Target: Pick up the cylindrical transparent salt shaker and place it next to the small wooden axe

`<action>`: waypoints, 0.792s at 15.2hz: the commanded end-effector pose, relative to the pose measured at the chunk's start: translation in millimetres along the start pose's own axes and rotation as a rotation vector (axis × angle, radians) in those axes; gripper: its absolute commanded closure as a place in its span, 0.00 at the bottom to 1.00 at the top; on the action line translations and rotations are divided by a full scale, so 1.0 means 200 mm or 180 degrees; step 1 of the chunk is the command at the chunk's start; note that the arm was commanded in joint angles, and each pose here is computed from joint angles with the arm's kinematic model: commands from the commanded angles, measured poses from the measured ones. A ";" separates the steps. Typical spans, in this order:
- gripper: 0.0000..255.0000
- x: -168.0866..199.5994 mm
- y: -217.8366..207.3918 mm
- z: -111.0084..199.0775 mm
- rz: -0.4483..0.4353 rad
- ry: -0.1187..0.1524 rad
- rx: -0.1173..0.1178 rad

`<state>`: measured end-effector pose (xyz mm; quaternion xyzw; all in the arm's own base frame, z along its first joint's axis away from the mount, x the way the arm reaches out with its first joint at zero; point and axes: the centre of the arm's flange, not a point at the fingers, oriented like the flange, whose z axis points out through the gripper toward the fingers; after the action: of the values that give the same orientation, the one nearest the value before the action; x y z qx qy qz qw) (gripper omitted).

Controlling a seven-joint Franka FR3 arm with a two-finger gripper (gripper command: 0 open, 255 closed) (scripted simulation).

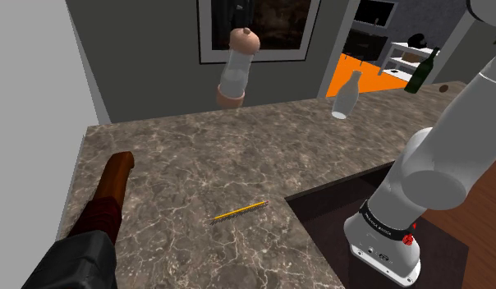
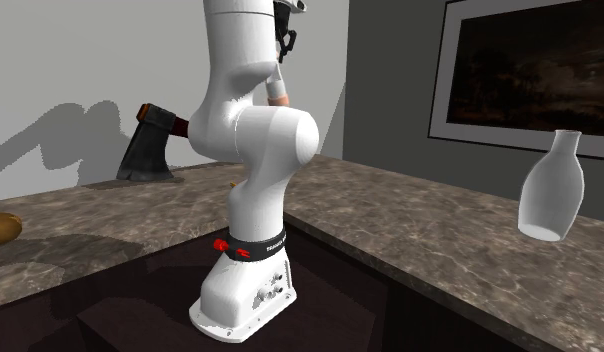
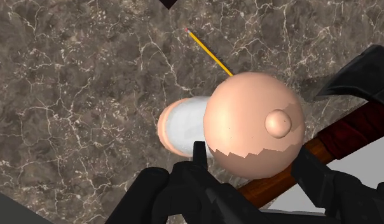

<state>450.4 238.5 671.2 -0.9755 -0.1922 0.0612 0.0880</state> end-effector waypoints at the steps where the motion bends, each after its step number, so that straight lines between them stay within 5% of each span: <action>1: 1.00 0.00 0.01 0.05 0.0000 0.0002 0.0000; 12: 1.00 0.03 0.07 0.34 0.0000 0.0002 0.0000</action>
<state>451.0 238.5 605.8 -0.9755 -0.1923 0.0612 0.0880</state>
